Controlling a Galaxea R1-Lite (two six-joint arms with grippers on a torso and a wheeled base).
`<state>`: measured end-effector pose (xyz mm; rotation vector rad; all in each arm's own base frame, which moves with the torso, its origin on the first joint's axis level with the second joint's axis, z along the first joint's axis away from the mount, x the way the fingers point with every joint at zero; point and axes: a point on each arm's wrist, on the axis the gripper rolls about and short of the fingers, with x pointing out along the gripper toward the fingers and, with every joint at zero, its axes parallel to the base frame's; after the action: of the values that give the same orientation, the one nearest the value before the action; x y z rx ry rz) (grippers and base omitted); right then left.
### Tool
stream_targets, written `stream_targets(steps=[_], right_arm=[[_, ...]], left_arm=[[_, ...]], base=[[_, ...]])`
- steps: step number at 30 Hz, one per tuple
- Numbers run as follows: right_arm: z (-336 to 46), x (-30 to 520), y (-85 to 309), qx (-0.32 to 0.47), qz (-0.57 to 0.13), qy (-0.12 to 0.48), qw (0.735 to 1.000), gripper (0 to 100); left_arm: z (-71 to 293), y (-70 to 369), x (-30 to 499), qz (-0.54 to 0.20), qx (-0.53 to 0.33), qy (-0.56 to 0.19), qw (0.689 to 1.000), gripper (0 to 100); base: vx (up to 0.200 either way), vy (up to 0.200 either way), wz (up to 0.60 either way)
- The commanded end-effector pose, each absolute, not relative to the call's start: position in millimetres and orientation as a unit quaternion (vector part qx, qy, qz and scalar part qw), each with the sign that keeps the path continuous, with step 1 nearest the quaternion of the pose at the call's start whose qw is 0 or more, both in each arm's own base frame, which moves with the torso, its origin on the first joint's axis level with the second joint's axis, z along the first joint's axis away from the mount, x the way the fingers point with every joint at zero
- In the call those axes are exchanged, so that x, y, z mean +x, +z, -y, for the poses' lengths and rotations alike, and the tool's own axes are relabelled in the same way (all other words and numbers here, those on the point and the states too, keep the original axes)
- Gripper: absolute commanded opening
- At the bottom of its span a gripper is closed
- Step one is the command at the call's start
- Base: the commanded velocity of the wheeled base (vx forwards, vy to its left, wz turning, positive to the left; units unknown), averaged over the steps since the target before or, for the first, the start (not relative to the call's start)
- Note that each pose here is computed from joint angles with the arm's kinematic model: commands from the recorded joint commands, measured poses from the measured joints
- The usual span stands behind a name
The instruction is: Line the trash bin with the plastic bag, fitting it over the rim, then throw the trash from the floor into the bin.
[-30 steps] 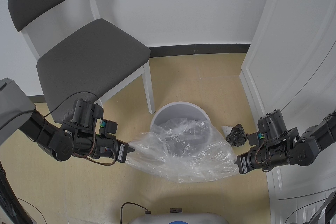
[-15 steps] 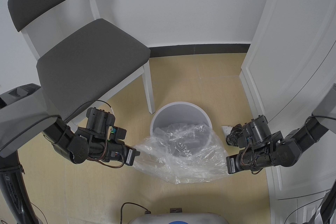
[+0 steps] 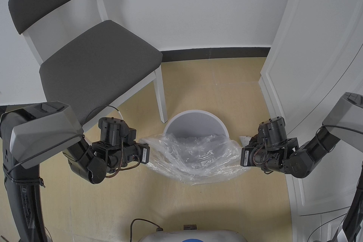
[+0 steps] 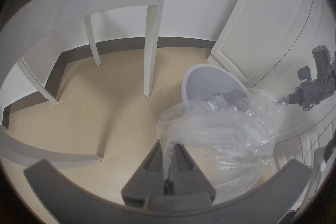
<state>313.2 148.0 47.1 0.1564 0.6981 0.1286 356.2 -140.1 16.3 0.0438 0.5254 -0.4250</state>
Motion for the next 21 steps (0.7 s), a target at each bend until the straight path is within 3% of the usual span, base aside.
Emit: stream_targets(steps=[1,9,17,21], right_arm=[[-143,322,31,0.068,-0.354,0.041,0.932,0],[-134,334,16,0.053,-0.358,0.005,0.932,0],[-131,319,23,0.035,-0.370,0.022,0.928,0],[-125,300,33,0.000,-0.376,0.060,0.925,0]], left_arm=[[142,-2,361,-0.270,0.028,-0.194,0.943,0],[140,1,365,-0.263,0.025,-0.186,0.946,0],[135,6,354,-0.274,0.029,-0.194,0.941,0],[128,16,339,-0.285,0.033,-0.241,0.927,0]], base=[[0.000,0.000,0.00],[0.000,0.000,0.00],[0.000,0.000,0.00],[0.000,0.000,0.00]])
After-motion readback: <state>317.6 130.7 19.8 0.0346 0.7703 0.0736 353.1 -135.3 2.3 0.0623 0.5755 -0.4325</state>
